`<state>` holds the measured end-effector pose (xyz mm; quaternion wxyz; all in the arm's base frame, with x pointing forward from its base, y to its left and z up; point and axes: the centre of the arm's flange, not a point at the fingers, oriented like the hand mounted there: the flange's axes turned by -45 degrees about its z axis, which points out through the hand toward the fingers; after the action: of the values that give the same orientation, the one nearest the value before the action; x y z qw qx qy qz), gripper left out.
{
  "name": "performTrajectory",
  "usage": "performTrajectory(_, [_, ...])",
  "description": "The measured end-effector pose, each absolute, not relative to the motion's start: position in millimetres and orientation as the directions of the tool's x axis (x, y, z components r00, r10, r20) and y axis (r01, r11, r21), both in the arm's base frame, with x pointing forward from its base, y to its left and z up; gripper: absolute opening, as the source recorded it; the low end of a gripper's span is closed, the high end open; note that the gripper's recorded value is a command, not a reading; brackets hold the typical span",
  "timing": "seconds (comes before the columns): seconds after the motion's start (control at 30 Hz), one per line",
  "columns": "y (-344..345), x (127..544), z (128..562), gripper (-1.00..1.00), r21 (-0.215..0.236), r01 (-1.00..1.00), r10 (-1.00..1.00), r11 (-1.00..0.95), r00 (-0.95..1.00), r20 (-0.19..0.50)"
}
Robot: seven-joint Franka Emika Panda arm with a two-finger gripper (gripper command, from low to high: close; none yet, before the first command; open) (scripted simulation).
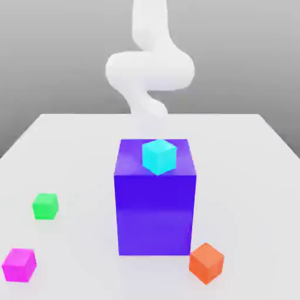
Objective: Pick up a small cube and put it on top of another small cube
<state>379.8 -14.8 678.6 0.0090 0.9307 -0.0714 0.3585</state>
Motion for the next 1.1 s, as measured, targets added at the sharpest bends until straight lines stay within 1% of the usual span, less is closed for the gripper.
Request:
performTrajectory(0.1, [-39.5, 416.7, 634.4, 0.00, -0.056, -0.298, -0.270, -0.953, 0.749, 0.605])
performTrajectory(0.23, [-78.9, 453.2, 571.8, 0.00, -0.074, -0.488, -0.452, -0.869, 0.725, 0.519])
performTrajectory(0.33, [-111.8, 471.6, 521.6, 0.00, -0.081, -0.617, -0.580, -0.783, 0.677, 0.453])
performTrajectory(0.47, [-156.8, 483.8, 451.5, 0.00, -0.082, -0.764, -0.733, -0.640, 0.576, 0.362])
performTrajectory(0.53, [-178.8, 484.6, 415.7, 0.00, -0.079, -0.826, -0.800, -0.558, 0.510, 0.315])
performTrajectory(0.67, [-229.2, 472.2, 343.9, 0.00, -0.066, -0.932, -0.916, -0.358, 0.336, 0.220])
performTrajectory(0.8, [-252.8, 458.1, 273.8, 0.00, -0.043, -0.983, -0.978, -0.179, 0.172, 0.122])
performTrajectory(0.93, [-273.4, 433.8, 207.5, 0.00, -0.010, -1.000, -1.000, 0.021, -0.022, 0.023])
performTrajectory(1.07, [-278.2, 428.6, 150.4, 0.00, -0.002, -0.998, -0.998, 0.069, -0.069, 0.001])
performTrajectory(1.1, [-277.9, 427.9, 136.4, -1.00, -0.001, -0.998, -0.998, 0.070, -0.070, 0.000])
